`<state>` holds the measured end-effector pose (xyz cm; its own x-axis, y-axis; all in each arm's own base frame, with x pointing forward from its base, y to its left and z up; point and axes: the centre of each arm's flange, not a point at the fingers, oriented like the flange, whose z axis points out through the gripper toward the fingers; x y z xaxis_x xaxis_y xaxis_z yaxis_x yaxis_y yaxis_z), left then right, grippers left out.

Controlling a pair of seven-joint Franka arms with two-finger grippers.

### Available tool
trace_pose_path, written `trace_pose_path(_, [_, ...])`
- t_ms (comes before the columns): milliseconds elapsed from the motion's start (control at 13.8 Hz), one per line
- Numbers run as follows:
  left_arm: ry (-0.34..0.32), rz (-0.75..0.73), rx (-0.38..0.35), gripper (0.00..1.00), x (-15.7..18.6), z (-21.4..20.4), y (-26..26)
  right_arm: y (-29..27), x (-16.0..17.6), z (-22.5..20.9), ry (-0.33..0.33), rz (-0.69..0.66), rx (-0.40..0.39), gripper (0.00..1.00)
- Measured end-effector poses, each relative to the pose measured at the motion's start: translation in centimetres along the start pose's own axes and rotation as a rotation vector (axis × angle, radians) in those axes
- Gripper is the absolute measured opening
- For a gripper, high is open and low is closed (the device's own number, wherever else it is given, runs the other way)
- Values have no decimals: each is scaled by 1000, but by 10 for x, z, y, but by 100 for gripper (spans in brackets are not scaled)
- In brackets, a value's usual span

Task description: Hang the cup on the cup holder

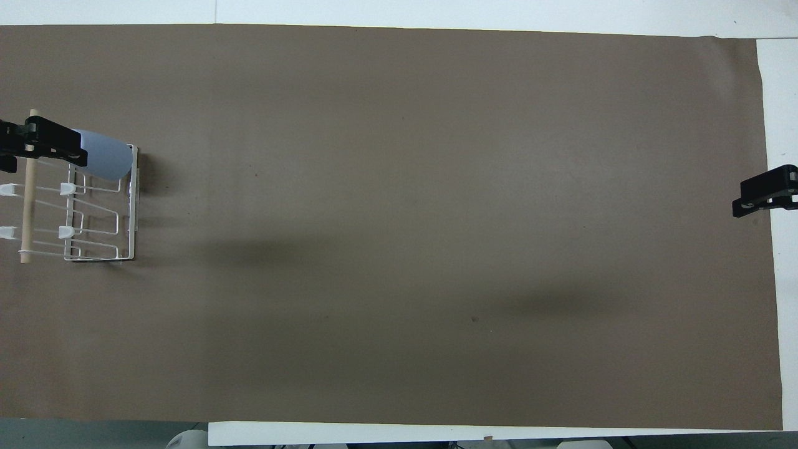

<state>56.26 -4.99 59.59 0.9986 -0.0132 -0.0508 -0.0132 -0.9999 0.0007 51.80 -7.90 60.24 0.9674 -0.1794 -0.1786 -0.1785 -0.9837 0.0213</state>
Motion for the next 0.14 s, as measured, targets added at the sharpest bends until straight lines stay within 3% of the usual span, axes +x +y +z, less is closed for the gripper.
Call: trace_pose_path(145, [6,29,-1,100,-2,-4,0,0,0,0,0,0,0,100])
